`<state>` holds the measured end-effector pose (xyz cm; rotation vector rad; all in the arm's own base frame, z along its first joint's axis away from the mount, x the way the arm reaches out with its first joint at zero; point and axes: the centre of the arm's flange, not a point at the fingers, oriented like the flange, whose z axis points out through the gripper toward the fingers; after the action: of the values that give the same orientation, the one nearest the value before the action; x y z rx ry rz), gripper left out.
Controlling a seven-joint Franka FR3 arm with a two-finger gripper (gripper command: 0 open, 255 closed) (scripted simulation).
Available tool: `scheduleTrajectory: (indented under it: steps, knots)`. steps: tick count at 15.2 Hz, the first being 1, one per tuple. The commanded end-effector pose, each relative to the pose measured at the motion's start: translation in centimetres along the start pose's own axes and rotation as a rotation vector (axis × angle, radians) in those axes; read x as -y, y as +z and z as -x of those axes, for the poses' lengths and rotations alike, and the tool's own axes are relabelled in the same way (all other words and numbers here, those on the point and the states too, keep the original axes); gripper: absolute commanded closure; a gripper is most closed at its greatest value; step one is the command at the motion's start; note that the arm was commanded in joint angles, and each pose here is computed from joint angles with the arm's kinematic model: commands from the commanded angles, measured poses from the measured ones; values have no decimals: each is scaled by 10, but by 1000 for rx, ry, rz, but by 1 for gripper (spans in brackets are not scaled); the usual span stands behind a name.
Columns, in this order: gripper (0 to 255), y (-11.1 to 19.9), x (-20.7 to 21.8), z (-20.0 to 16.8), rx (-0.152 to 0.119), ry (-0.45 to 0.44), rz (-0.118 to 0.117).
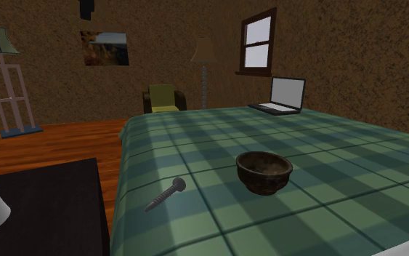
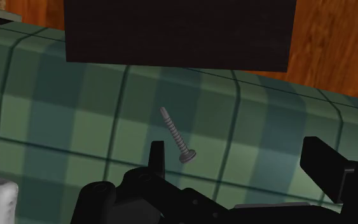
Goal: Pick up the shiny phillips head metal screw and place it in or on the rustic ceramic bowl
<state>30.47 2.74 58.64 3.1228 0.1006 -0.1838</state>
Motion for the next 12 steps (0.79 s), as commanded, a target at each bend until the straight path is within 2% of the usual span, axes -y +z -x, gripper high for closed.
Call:
scheduleTrajectory:
  steps: [1, 12]
  knots:
    - [0, 0, 0, 0, 0, 0, 0]
    - [0, 136, -6, -46, -25, -16, 17]
